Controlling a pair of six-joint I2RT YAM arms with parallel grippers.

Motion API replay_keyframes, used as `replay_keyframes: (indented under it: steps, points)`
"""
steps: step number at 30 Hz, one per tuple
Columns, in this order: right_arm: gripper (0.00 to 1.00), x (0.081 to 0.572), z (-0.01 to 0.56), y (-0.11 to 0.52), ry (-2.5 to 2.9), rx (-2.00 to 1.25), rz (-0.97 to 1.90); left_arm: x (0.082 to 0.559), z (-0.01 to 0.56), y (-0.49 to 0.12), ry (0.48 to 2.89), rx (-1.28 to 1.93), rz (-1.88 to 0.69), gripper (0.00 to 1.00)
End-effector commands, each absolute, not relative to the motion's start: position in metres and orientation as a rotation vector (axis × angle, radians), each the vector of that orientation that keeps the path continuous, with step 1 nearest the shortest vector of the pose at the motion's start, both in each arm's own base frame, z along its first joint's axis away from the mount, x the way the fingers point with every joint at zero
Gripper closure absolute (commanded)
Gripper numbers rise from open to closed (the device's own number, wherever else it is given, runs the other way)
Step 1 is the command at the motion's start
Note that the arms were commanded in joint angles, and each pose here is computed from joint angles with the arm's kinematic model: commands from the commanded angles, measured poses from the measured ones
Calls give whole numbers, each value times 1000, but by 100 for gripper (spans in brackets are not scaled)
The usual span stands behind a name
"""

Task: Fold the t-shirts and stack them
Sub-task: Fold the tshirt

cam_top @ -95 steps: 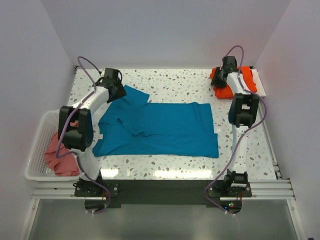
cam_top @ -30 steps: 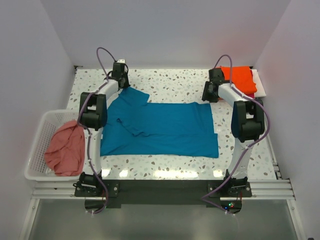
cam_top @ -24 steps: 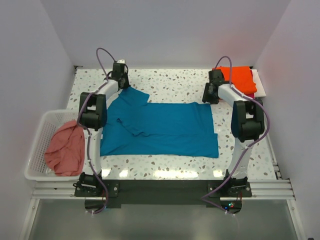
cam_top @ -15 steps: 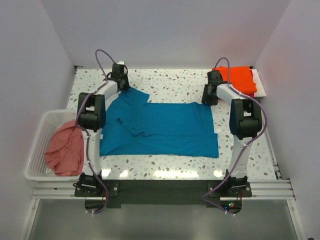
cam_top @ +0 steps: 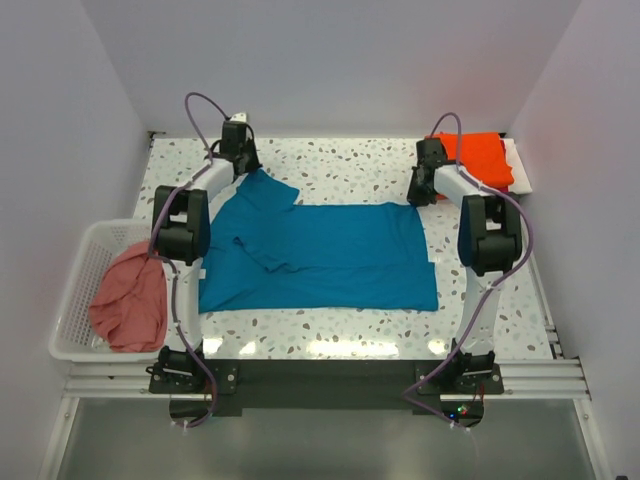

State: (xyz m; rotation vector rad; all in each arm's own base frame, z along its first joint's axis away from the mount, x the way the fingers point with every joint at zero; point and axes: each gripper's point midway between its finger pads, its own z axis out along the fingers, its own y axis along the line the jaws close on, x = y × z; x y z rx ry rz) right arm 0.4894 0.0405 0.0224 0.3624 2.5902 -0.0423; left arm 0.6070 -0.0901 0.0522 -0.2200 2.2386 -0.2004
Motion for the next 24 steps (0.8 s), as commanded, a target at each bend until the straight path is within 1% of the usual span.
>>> replay_keyframes:
  steps: [1, 2, 3, 4, 9, 10, 12, 13, 14, 16, 18, 22, 24]
  points:
    - [98, 509, 28, 43, 2541, 408, 47, 637, 130, -93, 2034, -229, -265, 100]
    - [100, 513, 31, 42, 2527, 430, 67, 642, 139, -94, 2012, -230, -271, 100]
    - [100, 516, 31, 43, 2525, 435, 99, 646, 138, -95, 2008, -231, -275, 100]
    - [100, 518, 32, 42, 2517, 442, 111, 651, 148, -96, 1984, -229, -282, 100]
    - [100, 527, 33, 35, 2477, 519, 190, 667, 157, -98, 1952, -233, -295, 100]
    - [100, 529, 33, 36, 2466, 528, 230, 672, 167, -99, 1927, -228, -303, 100]
    - [100, 533, 35, 38, 2451, 533, 268, 678, 165, -100, 1922, -231, -310, 100]
    - [100, 537, 36, 37, 2439, 533, 278, 684, 178, -100, 1891, -227, -320, 100]
    - [100, 539, 35, 38, 2439, 530, 291, 687, 167, -101, 1910, -233, -324, 100]
    - [100, 547, 39, 38, 2420, 526, 303, 694, 177, -106, 1890, -218, -352, 100]
    - [100, 551, 38, 40, 2416, 513, 317, 695, 172, -107, 1893, -218, -358, 100]
    - [100, 558, 42, 46, 2379, 485, 369, 690, 160, -105, 1913, -223, -356, 100]
    - [100, 558, 50, 47, 2358, 478, 383, 686, 166, -104, 1903, -224, -358, 100]
